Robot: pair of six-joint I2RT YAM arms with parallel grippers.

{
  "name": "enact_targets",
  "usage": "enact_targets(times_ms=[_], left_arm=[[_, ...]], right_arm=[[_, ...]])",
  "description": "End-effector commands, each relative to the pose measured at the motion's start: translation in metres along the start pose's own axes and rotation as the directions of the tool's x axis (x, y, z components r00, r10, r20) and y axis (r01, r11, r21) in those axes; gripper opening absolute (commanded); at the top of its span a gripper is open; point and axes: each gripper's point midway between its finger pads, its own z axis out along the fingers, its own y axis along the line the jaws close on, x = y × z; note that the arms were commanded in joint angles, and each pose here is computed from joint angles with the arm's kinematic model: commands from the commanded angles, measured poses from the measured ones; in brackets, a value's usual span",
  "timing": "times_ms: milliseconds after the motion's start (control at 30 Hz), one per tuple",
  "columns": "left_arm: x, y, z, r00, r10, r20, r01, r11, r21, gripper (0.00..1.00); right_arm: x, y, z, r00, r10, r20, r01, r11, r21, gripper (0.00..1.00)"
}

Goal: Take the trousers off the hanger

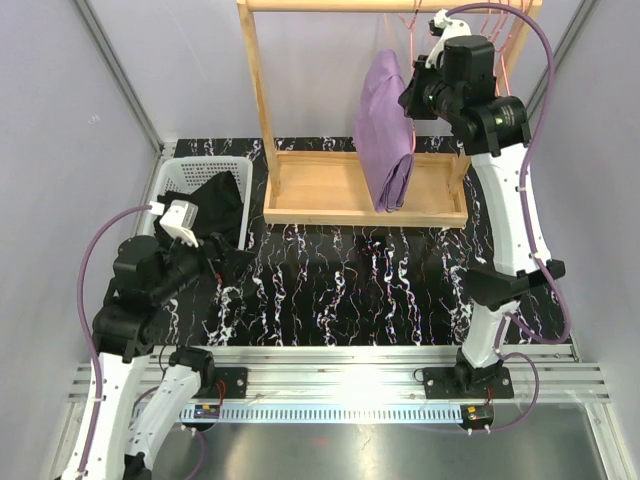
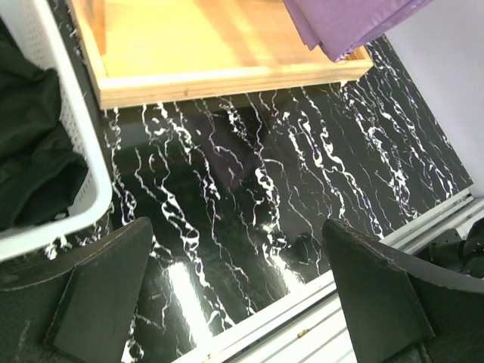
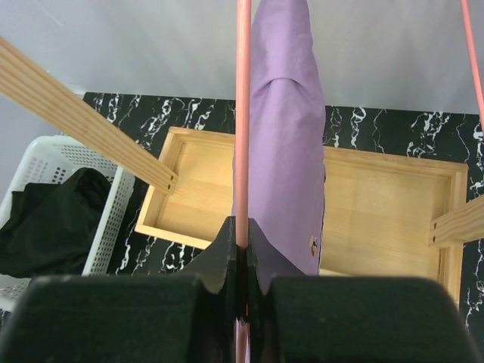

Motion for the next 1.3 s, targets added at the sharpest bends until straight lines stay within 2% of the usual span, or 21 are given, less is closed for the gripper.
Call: enact_targets(times_ms=[0, 300, 333, 400, 533, 733, 967, 1067, 1133, 1200, 1267], left_arm=[[-0.016, -0.012, 0.011, 0.998, 0.035, 0.05, -0.038, 0.997, 0.073, 0.99], [-0.019, -0.025, 0.032, 0.995, 0.087, 0.046, -0.091, 0.992, 0.09, 0.99], [-0.02, -0.038, 0.032, 0.993, 0.104, 0.047, -0.109, 0.986, 0.126, 0.99], [-0.026, -0.044, 0.039, 0.99, 0.126, 0.064, -0.133, 0.985, 0.111, 0.99], [-0.031, -0.083, 0.051, 0.977, 0.205, 0.05, -0.211, 0.964, 0.165, 0.99], [-0.059, -0.14, 0.059, 0.962, 0.24, 0.133, -0.266, 0.934, 0.24, 0.99], [-0.083, -0.227, 0.06, 0.92, 0.249, 0.302, -0.356, 0.852, 0.383, 0.99], [-0.085, -0.253, 0.069, 0.9, 0.265, 0.345, -0.388, 0.848, 0.361, 0.99], [-0.097, -0.259, 0.073, 0.898, 0.243, 0.367, -0.362, 0.882, 0.3, 0.99], [-0.093, -0.257, 0.092, 0.908, 0.254, 0.334, -0.338, 0.914, 0.223, 0.99], [-0.096, -0.264, 0.096, 0.911, 0.247, 0.331, -0.33, 0.917, 0.222, 0.99]], right_arm=[[-0.076, 0.021, -0.064, 0.963, 0.045, 0.266, -0.017, 0.994, -0.106, 0.0], [-0.08, 0.025, -0.086, 0.96, 0.064, 0.273, -0.029, 0.991, -0.132, 0.0], [-0.078, 0.024, -0.09, 0.961, 0.073, 0.267, -0.038, 0.99, -0.133, 0.0], [-0.073, 0.024, -0.096, 0.964, 0.083, 0.253, -0.05, 0.99, -0.133, 0.0], [-0.059, 0.02, -0.119, 0.966, 0.116, 0.23, -0.086, 0.987, -0.136, 0.0], [-0.055, 0.025, -0.15, 0.968, 0.112, 0.224, -0.073, 0.982, -0.173, 0.0], [-0.029, 0.034, -0.168, 0.975, 0.168, 0.143, -0.13, 0.962, -0.239, 0.0], [-0.026, 0.032, -0.178, 0.963, 0.221, 0.155, -0.179, 0.953, -0.243, 0.0], [-0.025, 0.03, -0.187, 0.952, 0.254, 0.169, -0.21, 0.947, -0.241, 0.0], [-0.027, 0.024, -0.191, 0.94, 0.281, 0.193, -0.238, 0.946, -0.218, 0.0], [-0.027, 0.019, -0.197, 0.933, 0.296, 0.206, -0.255, 0.945, -0.205, 0.0]])
